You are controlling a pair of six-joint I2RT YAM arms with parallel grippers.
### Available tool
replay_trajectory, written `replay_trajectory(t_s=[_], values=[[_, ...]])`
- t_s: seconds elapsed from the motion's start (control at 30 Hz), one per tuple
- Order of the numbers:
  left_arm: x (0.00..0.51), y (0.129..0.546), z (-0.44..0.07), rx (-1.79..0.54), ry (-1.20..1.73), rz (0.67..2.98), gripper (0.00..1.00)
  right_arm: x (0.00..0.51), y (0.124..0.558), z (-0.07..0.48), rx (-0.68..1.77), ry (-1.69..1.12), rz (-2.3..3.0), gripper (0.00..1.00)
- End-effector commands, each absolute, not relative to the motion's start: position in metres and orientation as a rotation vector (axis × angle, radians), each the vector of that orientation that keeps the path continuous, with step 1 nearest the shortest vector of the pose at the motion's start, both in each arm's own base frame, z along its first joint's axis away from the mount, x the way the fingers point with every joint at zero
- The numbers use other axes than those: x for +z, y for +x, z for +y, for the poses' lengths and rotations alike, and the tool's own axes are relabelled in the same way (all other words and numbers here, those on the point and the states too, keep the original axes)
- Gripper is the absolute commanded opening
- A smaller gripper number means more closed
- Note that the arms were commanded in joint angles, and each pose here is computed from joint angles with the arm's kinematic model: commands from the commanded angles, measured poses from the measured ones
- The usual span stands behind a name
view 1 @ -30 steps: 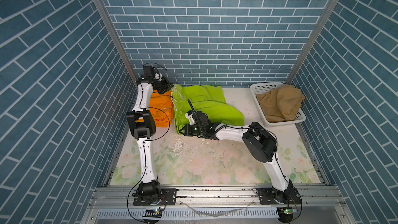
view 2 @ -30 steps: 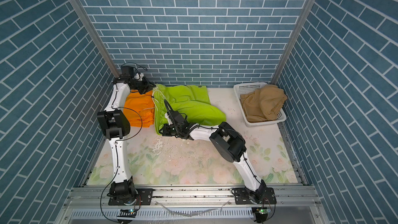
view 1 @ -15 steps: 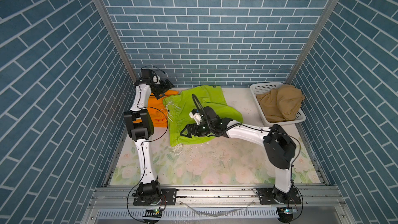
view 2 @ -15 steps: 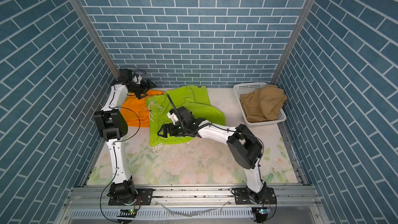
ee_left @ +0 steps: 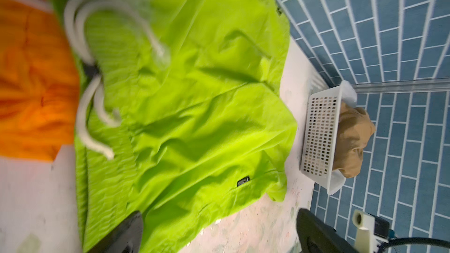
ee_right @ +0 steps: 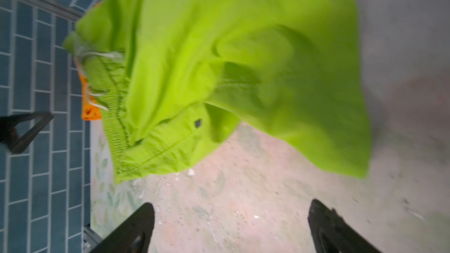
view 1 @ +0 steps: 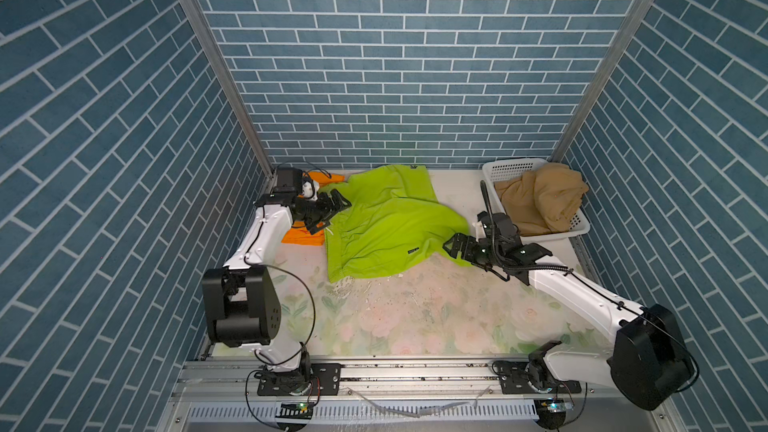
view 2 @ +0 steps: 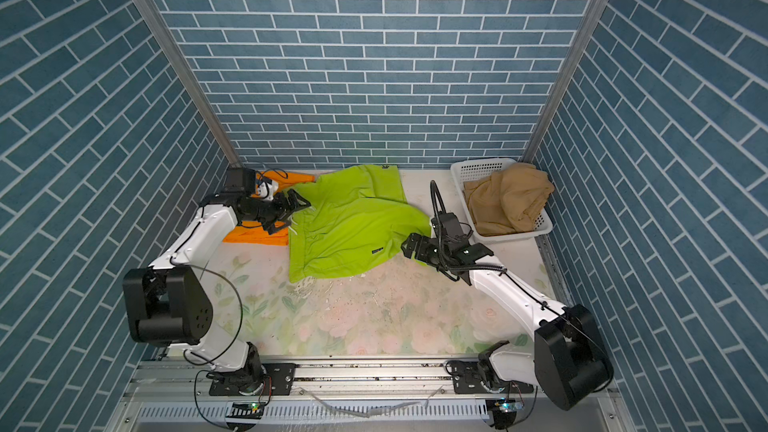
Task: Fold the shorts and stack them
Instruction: 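Lower the lime-green shorts onto the table with both grippers, drawing them toward the robot, then release the lime-green shorts with both grippers and draw them back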
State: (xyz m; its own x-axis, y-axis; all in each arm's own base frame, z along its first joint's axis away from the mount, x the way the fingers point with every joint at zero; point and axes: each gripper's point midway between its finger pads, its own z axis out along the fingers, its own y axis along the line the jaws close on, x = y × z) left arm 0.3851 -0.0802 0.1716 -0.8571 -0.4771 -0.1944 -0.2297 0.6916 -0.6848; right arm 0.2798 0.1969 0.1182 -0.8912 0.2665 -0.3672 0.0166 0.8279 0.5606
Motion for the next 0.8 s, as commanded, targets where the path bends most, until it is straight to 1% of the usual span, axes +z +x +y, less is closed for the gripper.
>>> replay_trajectory(t_s=[0.0,0.07,0.17,0.23,0.43,0.53,0.6,0.73,0.77], values=[[0.158,0.362,-0.088,-1.038,-0.614,2.55,1.0,0.097,0.271,0.17,0.715,0.368,2.606,0.99],[0.142,0.34,-0.09,-1.033,-0.625,2.63,1.0,0.083,0.268,0.157,0.675,0.404,2.624,0.99],[0.119,0.312,-0.079,-0.94,-0.657,2.759,1.0,0.066,0.267,0.14,0.661,0.463,2.633,0.99],[0.111,0.3,-0.08,-0.944,-0.668,2.783,1.0,0.059,0.269,0.133,0.679,0.5,2.625,0.98],[0.086,0.269,-0.082,-0.947,-0.726,2.851,1.0,0.051,0.287,0.132,0.75,0.532,2.589,0.89],[0.081,0.26,-0.076,-0.909,-0.775,2.83,1.0,0.048,0.293,0.137,0.783,0.531,2.581,0.84],[0.077,0.258,-0.07,-0.925,-0.853,2.763,0.99,0.046,0.299,0.14,0.803,0.533,2.568,0.81],[0.077,0.267,-0.063,-0.954,-0.922,2.661,0.97,0.046,0.313,0.147,0.842,0.526,2.545,0.76],[0.07,0.264,-0.064,-0.954,-0.95,2.663,0.95,0.046,0.317,0.149,0.857,0.525,2.537,0.75]])
